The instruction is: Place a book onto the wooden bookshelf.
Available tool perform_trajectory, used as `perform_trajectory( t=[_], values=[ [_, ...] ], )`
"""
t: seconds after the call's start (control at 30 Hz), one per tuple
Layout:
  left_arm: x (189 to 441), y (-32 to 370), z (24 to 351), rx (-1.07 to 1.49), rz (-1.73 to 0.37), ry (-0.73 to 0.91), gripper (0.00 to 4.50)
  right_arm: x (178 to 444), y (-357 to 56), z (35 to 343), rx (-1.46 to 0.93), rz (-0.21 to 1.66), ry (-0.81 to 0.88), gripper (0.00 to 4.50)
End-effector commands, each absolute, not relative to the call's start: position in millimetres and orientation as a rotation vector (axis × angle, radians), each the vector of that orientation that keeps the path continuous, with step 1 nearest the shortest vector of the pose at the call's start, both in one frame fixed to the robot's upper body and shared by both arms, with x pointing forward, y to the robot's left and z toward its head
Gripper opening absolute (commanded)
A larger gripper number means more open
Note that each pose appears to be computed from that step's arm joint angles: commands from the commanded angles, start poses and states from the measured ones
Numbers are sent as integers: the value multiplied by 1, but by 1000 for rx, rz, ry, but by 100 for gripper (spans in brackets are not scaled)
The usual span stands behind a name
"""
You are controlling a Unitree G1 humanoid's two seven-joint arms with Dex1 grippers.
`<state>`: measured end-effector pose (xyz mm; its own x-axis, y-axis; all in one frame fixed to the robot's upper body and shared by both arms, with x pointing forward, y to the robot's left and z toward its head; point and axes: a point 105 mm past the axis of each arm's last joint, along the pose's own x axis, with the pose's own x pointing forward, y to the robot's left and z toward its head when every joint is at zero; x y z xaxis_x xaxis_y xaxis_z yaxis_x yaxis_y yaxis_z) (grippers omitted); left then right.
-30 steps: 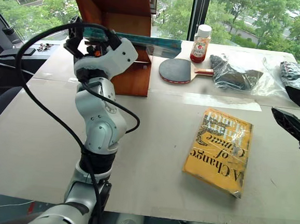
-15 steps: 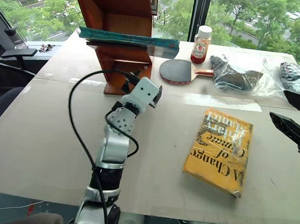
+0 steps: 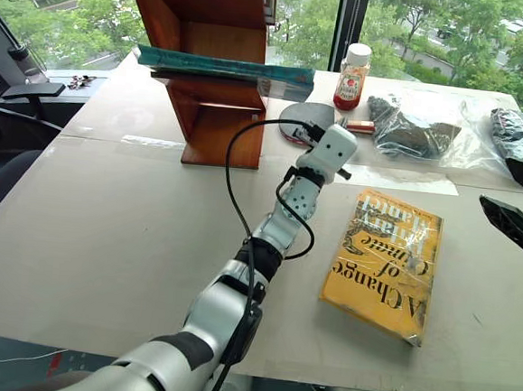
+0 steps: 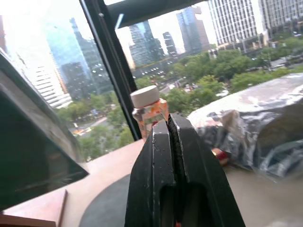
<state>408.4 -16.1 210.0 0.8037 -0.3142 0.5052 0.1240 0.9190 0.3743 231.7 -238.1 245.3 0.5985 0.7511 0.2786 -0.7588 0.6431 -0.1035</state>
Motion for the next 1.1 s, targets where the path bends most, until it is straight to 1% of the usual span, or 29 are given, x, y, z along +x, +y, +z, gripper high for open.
perform_trajectory(
  t=[0.03,0.17,0.3,0.4,0.53,0.63,0.77,0.87,0.97,1.03,1.07,1.1],
  values=[
    [403,-15,246,271,-43,-732,4,225,-240,259,-12,860,-382,450],
    [409,1,258,243,106,-738,4,223,-239,265,21,866,-412,450],
    [414,21,262,243,222,-737,4,222,-233,270,47,887,-422,450],
    [419,33,259,249,279,-711,4,224,-231,272,46,893,-420,450],
    [422,39,254,259,296,-684,4,226,-229,273,42,896,-416,450],
    [423,30,251,263,228,-674,4,226,-228,273,39,895,-413,450],
    [423,3,240,251,33,-625,4,226,-228,271,34,889,-406,450],
    [430,-7,222,211,-107,-504,4,227,-227,271,32,887,-403,450],
    [433,-10,205,222,-241,-423,4,227,-227,268,27,884,-397,450],
    [434,-5,190,268,-348,-370,55,226,-226,266,24,882,-393,450],
    [432,-2,183,277,-415,-352,95,226,-226,265,23,881,-391,450],
    [426,4,181,287,-478,-373,118,226,-226,264,22,878,-387,450]
  ],
)
